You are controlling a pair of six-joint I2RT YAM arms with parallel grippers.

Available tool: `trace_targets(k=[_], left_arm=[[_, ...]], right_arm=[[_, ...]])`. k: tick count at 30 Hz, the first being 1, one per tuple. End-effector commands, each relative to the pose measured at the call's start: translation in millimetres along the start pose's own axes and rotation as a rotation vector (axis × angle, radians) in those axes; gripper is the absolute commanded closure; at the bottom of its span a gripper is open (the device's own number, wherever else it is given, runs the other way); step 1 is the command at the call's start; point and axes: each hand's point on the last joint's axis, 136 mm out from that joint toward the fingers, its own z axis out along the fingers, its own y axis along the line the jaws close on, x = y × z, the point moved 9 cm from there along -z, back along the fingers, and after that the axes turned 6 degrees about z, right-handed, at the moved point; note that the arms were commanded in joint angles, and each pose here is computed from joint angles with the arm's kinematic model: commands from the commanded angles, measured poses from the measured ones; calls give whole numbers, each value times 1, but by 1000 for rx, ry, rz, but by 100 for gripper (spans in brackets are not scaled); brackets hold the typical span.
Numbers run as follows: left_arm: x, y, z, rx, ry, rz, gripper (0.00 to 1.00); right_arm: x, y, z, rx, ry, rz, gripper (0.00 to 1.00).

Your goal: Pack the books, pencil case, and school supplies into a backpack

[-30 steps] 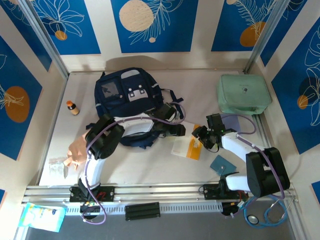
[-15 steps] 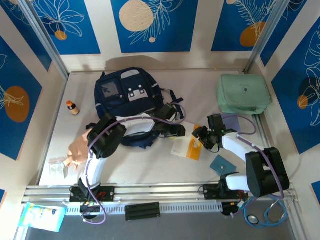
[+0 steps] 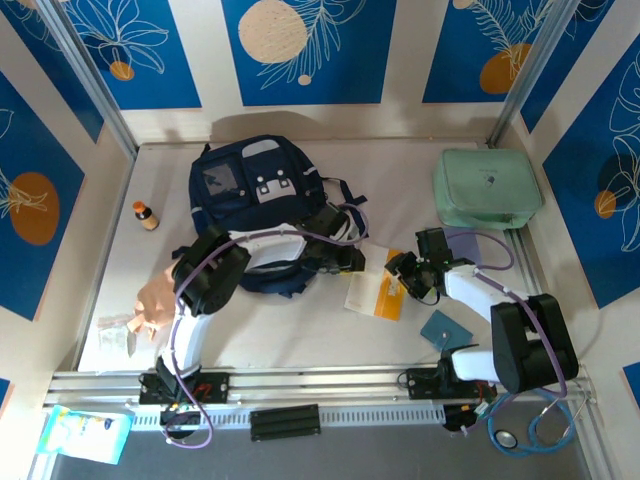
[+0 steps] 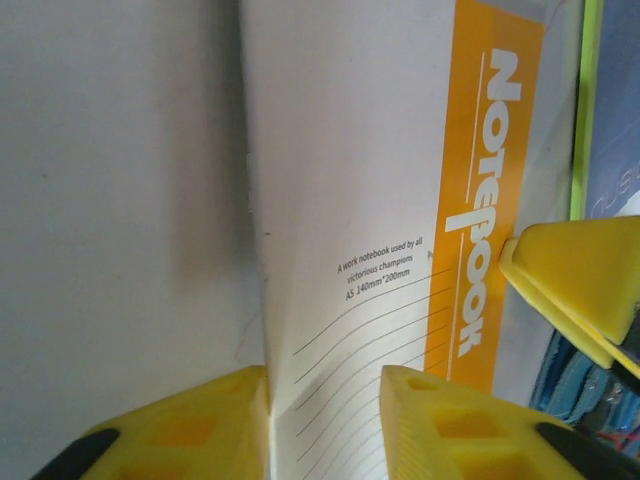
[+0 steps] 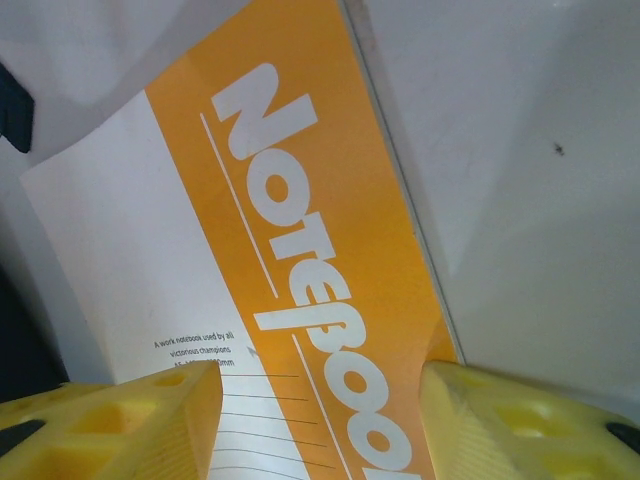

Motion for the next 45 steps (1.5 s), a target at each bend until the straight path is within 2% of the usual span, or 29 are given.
trace_targets(k=[1,5,9,15,19,22,25,30,34,39,45], left_arm=[[-1,-38,-14,148,-11,86,74],[0,-34,-7,161,-4,66,82],[-1,-34,-5,181,-15,62,82],[2,-25,1,112,7,50,82],[0,-24,-9,65,-18,72,87],[-4,-23,-23,38,-50,80,99],[-11,-20,-46,11,-102,85,100],[-25,-4,-109,-54,-292,35,100],[-28,13,-158,-57,-471,-41,100],[-27,27,-205,26,-692,-164,100],[-26,21,-239,110,-961,-278,100]], right_arm=[[9,-2,10,-18,88,18,44],[9,0,13,-29,100,18,44],[9,1,14,-36,102,17,44],[10,1,14,-34,105,22,44],[8,1,13,-29,92,16,44],[7,3,10,-40,81,8,44],[5,12,5,-98,69,-20,41],[4,37,-11,-297,65,-77,35],[8,57,-19,-456,119,-78,31],[18,93,-23,-665,236,-17,18],[41,147,-26,-847,342,57,15]])
